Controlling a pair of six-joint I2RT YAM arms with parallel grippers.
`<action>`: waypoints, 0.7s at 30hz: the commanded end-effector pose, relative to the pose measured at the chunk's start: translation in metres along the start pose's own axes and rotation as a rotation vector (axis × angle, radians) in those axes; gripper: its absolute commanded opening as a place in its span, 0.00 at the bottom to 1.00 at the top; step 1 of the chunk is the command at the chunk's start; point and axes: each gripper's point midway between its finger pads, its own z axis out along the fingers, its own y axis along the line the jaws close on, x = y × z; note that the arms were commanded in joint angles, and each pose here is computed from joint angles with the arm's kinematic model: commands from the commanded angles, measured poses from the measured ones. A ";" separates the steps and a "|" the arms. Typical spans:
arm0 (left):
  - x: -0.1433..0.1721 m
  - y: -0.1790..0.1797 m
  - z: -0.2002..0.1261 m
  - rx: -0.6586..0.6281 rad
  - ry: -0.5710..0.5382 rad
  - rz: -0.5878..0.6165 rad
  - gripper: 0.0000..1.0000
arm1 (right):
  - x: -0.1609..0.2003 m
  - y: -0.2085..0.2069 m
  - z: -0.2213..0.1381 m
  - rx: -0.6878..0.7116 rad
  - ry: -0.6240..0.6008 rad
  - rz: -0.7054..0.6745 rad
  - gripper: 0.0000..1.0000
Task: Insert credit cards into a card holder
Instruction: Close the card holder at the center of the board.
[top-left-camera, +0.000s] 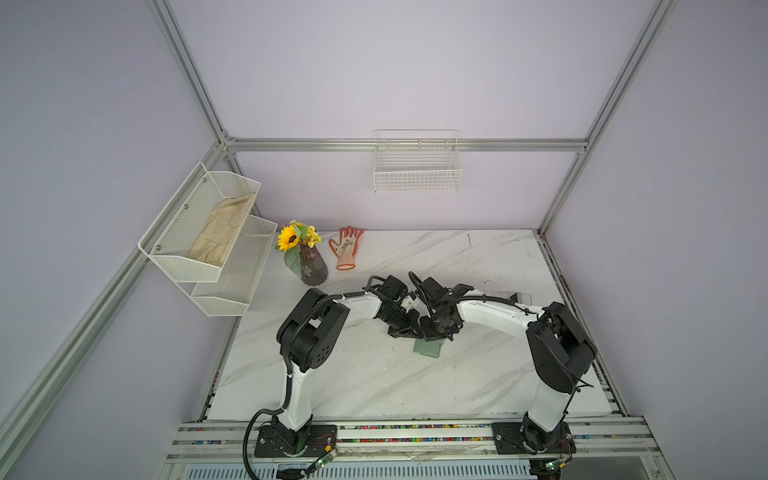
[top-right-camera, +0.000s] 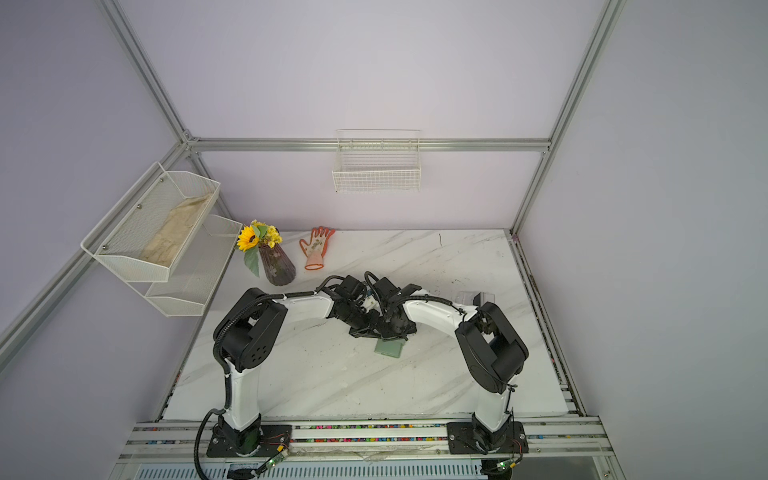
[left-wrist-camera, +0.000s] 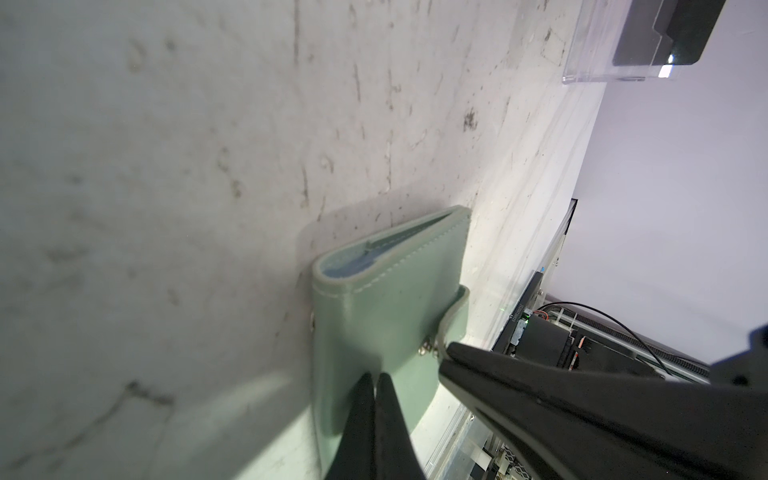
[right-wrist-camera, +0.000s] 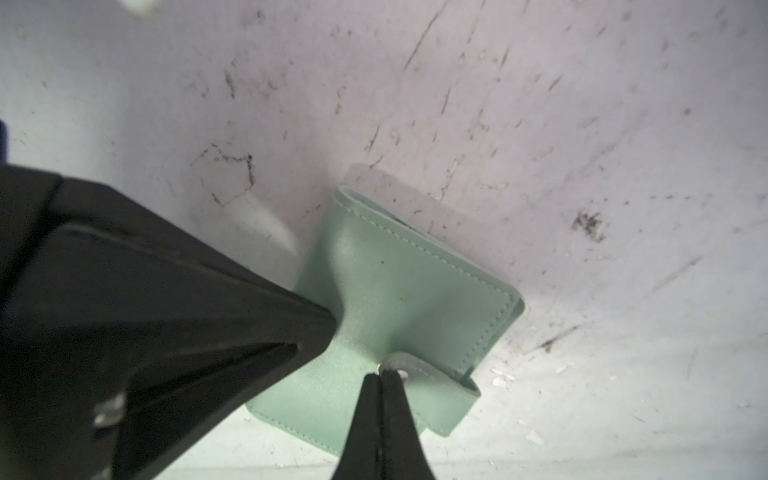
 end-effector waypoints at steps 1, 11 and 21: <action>0.027 0.042 0.012 -0.128 0.065 -0.099 0.02 | -0.005 0.004 0.003 -0.015 -0.006 -0.007 0.04; 0.027 0.043 0.012 -0.130 0.064 -0.099 0.02 | 0.003 0.000 0.010 -0.005 0.019 -0.006 0.03; 0.027 0.043 0.012 -0.131 0.064 -0.099 0.02 | 0.011 -0.007 0.015 0.012 0.038 0.002 0.03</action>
